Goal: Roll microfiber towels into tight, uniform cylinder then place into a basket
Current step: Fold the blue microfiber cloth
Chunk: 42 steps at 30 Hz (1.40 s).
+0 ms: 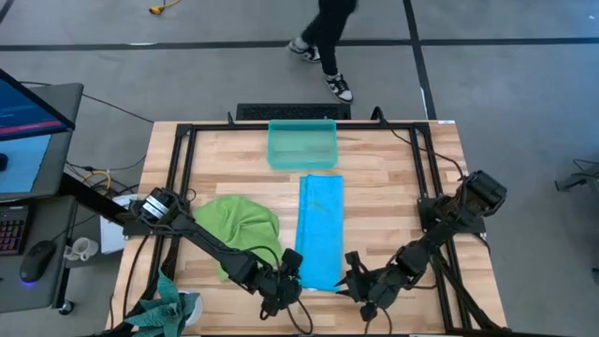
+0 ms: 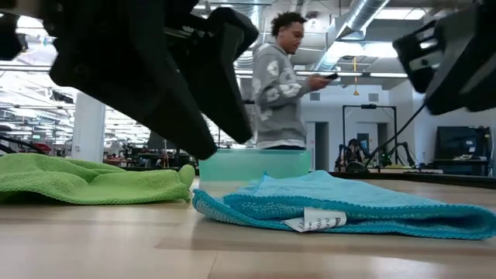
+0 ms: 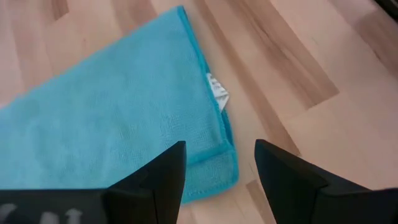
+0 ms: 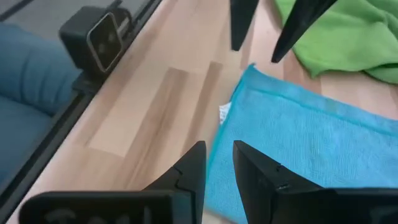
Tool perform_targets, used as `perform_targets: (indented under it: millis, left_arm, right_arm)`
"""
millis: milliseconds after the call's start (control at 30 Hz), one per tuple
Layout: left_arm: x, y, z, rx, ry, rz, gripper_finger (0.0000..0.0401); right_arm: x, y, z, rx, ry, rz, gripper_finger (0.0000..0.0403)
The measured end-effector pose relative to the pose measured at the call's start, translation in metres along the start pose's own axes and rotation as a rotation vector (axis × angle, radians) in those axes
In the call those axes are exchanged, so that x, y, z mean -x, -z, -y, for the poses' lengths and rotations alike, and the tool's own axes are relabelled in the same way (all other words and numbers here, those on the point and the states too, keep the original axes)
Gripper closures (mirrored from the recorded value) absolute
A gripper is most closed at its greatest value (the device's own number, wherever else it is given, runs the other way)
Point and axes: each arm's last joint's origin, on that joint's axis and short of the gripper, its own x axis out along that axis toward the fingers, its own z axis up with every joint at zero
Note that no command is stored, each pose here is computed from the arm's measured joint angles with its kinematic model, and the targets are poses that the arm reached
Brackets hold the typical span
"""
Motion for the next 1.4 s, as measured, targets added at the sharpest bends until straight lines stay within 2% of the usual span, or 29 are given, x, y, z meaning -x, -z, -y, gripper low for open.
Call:
perform_targets:
  millis: [100,267,567,700,900,1100,1400]
  left_arm:
    - [-0.011,0.004,-0.001,-0.024,0.039,-0.013,0.0216]
    - [-0.021,0.007,-0.004,0.002,0.076,-0.024,0.0216]
    - [-0.023,0.009,-0.008,0.011,0.074,-0.031,0.0216]
    - [-0.026,0.010,-0.015,0.014,0.064,-0.037,0.0216]
    - [-0.028,0.012,-0.025,0.035,0.076,-0.053,0.0216]
    - [-0.029,0.014,-0.024,0.043,0.119,-0.063,0.0216]
    - [-0.028,0.013,-0.023,0.074,0.120,-0.057,0.0224]
  right_arm:
    - [-0.008,0.004,0.001,-0.022,0.000,-0.012,0.0300]
    - [-0.021,0.014,0.003,-0.031,-0.026,-0.053,0.0283]
    - [-0.027,0.020,0.002,-0.029,-0.058,-0.077,0.0194]
    - [-0.027,0.022,0.003,-0.039,-0.052,-0.103,0.0169]
    - [-0.028,0.026,0.007,-0.048,-0.035,-0.140,0.0171]
    - [-0.028,0.028,0.009,-0.083,-0.025,-0.163,0.0179]
    - [-0.029,0.028,0.011,-0.120,-0.017,-0.169,0.0184]
